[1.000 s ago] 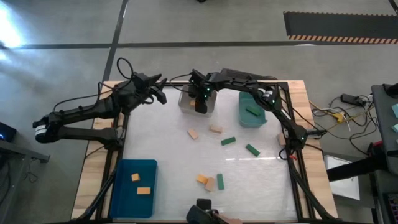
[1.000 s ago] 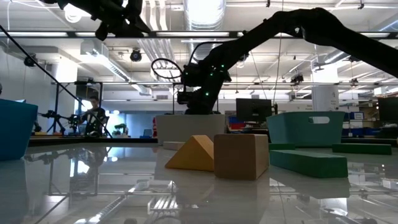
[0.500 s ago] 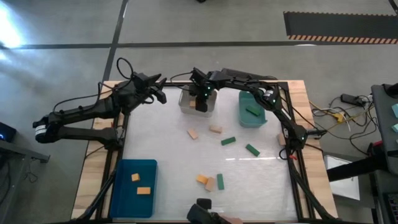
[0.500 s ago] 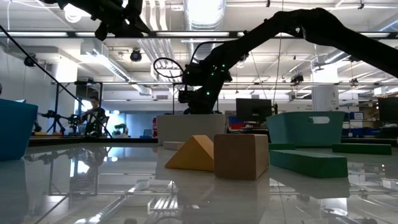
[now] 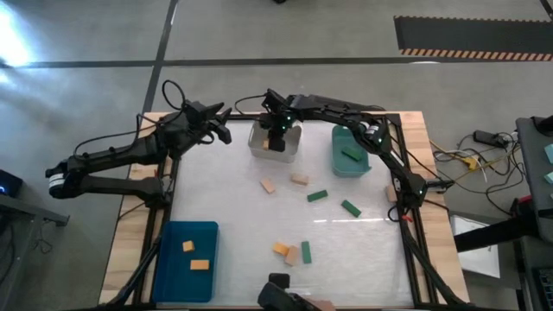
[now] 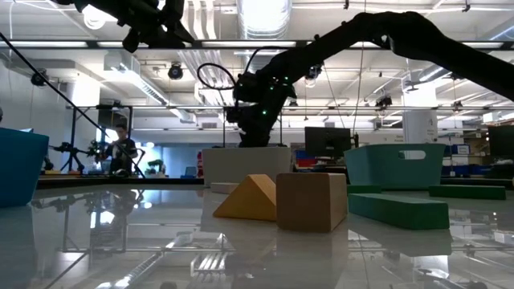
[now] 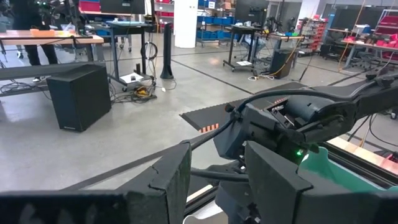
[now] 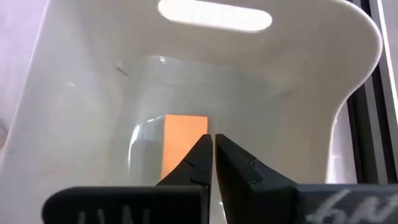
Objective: Sort & place blocks by color
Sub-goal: Put the yellow block into the blue bin
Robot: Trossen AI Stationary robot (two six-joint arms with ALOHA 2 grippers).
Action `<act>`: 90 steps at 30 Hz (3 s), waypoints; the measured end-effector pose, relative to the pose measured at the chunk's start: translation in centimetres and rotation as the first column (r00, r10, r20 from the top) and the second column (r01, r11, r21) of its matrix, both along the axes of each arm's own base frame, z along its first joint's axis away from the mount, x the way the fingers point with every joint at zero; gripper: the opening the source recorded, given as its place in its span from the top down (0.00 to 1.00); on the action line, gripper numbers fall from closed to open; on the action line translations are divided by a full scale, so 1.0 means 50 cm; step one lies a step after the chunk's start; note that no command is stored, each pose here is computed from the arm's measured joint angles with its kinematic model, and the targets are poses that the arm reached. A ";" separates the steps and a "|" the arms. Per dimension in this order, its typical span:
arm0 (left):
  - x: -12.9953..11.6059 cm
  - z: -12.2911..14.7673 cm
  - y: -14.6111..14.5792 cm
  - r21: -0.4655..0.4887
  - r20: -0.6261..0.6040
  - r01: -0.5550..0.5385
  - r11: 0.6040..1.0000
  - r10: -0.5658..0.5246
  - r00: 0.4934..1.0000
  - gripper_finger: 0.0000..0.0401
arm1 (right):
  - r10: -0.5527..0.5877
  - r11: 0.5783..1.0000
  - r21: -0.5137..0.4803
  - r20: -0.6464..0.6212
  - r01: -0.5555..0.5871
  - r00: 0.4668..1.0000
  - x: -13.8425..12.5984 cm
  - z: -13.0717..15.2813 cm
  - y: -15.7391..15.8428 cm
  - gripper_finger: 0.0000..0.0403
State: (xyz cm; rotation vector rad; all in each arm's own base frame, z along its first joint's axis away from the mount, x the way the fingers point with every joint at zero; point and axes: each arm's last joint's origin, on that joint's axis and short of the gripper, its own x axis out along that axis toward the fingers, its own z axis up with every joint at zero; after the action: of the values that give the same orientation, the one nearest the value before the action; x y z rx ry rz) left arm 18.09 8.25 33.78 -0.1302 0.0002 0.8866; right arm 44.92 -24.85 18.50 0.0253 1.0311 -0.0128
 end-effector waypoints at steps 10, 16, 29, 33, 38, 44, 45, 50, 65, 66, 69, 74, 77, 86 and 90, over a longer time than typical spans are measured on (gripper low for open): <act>0.000 0.000 0.000 0.000 0.000 0.000 1.000 0.000 1.000 0.66 | 0.018 0.999 0.039 0.006 -0.018 1.000 -0.001 -0.001 0.003 0.98; 0.000 0.000 0.000 0.000 0.000 0.001 1.000 -0.001 1.000 0.66 | 0.031 0.996 0.077 0.026 -0.033 0.999 0.001 0.000 0.007 0.88; 0.000 0.000 0.000 0.000 -0.001 0.001 1.000 -0.001 1.000 0.66 | 0.020 0.998 0.060 0.013 -0.020 1.000 0.000 0.000 0.006 0.50; 0.000 0.000 0.000 0.000 -0.001 0.001 1.000 -0.001 1.000 0.66 | 0.020 0.998 0.061 0.006 -0.020 1.000 -0.001 -0.005 0.007 0.45; 0.000 0.000 0.000 0.001 -0.001 0.001 1.000 -0.001 1.000 0.66 | 0.026 0.997 0.068 -0.012 -0.025 1.000 -0.005 -0.018 0.009 0.43; 0.000 0.000 0.000 0.001 -0.001 0.001 1.000 -0.001 1.000 0.66 | 0.028 0.996 0.081 -0.038 -0.025 0.999 -0.010 -0.042 0.012 0.43; 0.000 0.000 0.000 0.000 -0.001 0.001 1.000 -0.001 1.000 0.66 | 0.028 0.996 0.083 -0.043 -0.024 0.999 -0.011 -0.045 0.012 0.43; 0.000 0.000 0.000 0.000 -0.001 0.001 1.000 -0.001 1.000 0.66 | 0.026 0.996 0.091 -0.045 -0.022 0.999 -0.013 -0.057 0.013 0.43; 0.000 0.000 0.000 0.000 -0.001 0.001 1.000 -0.001 1.000 0.66 | 0.004 0.994 0.109 -0.055 0.002 0.998 -0.017 -0.068 0.014 0.63; 0.000 0.000 0.000 0.000 -0.001 0.001 1.000 -0.001 1.000 0.66 | 0.002 0.994 0.110 -0.055 0.004 0.998 -0.017 -0.068 0.014 0.65; 0.000 0.000 0.000 0.000 -0.001 0.001 1.000 -0.001 1.000 0.66 | -0.003 0.994 0.109 -0.057 0.010 0.998 -0.017 -0.068 0.013 0.70; 0.000 0.000 0.000 0.000 -0.001 0.001 1.000 -0.001 1.000 0.66 | -0.009 0.995 0.098 -0.053 0.014 0.999 -0.017 -0.064 0.011 0.74; 0.000 0.000 0.000 0.000 -0.001 0.001 1.000 -0.001 1.000 0.66 | -0.010 0.995 0.098 -0.052 0.015 0.999 -0.017 -0.061 0.010 0.75; 0.000 0.000 0.000 0.000 -0.001 0.001 1.000 -0.001 1.000 0.66 | -0.034 0.996 0.084 -0.020 0.036 0.999 -0.010 -0.028 -0.004 0.83; 0.000 0.000 0.000 0.000 -0.001 0.001 1.000 -0.001 1.000 0.66 | -0.036 0.997 0.076 -0.002 0.036 0.999 -0.007 -0.015 -0.007 0.88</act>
State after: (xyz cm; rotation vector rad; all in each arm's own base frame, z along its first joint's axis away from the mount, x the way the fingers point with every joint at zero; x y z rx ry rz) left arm 18.09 8.24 33.76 -0.1300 0.0008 0.8853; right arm 44.58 -25.18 17.77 0.1125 1.0313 -0.0062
